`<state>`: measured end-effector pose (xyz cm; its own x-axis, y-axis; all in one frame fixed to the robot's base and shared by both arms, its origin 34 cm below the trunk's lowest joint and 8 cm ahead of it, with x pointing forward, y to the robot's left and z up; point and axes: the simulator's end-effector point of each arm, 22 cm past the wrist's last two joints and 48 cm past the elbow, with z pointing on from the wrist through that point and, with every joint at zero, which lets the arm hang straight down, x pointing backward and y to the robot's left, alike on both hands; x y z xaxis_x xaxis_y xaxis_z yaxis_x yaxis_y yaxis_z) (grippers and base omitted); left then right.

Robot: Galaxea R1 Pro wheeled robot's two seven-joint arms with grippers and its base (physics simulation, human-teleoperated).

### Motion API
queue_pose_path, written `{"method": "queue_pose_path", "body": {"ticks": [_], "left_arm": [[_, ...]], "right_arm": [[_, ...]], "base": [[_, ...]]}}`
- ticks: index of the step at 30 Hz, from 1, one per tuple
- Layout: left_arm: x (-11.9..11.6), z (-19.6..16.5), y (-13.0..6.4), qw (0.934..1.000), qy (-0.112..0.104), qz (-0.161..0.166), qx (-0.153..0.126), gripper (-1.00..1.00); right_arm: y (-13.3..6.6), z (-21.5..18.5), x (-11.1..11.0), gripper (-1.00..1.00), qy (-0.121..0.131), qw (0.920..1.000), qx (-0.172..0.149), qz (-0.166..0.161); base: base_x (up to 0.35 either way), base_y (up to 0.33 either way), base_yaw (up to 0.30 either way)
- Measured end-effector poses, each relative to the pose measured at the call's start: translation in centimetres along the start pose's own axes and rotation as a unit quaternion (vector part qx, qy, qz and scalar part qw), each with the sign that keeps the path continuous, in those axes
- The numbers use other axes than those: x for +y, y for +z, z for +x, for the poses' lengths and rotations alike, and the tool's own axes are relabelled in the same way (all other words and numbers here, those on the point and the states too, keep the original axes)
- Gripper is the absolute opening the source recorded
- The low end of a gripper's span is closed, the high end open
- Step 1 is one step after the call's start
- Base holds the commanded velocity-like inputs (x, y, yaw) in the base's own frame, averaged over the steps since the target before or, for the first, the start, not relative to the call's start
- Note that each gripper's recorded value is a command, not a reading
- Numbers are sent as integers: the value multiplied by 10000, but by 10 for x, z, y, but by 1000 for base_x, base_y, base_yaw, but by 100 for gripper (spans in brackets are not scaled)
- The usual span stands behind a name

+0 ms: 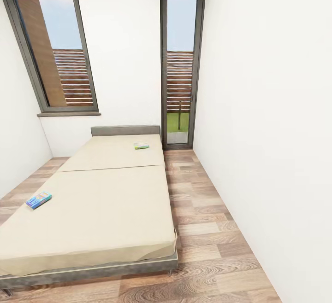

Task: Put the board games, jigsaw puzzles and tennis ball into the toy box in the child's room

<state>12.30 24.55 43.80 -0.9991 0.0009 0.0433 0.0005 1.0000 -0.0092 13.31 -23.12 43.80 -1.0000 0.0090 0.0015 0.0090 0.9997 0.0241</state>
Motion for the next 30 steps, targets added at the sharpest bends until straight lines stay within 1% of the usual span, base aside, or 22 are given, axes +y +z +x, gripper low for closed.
{"method": "queue_pose_path", "body": {"ticks": [12,15,21,30], "left_arm": [[0,0,0,10000,-3,2,0,100],[0,0,0,10000,1,0,5,100],[0,3,0,10000,-7,3,33,100],[0,6,0,10000,1,-1,72,100]], "right_arm": [[0,0,0,100,-37,10000,-5,0],[0,0,0,100,-28,10000,-6,0],[0,2,1,100,-7,10000,19,-9],[0,5,2,100,-14,10000,58,-14]], "base": [[0,0,1],[0,0,79],[0,0,177],[0,0,245]]}}
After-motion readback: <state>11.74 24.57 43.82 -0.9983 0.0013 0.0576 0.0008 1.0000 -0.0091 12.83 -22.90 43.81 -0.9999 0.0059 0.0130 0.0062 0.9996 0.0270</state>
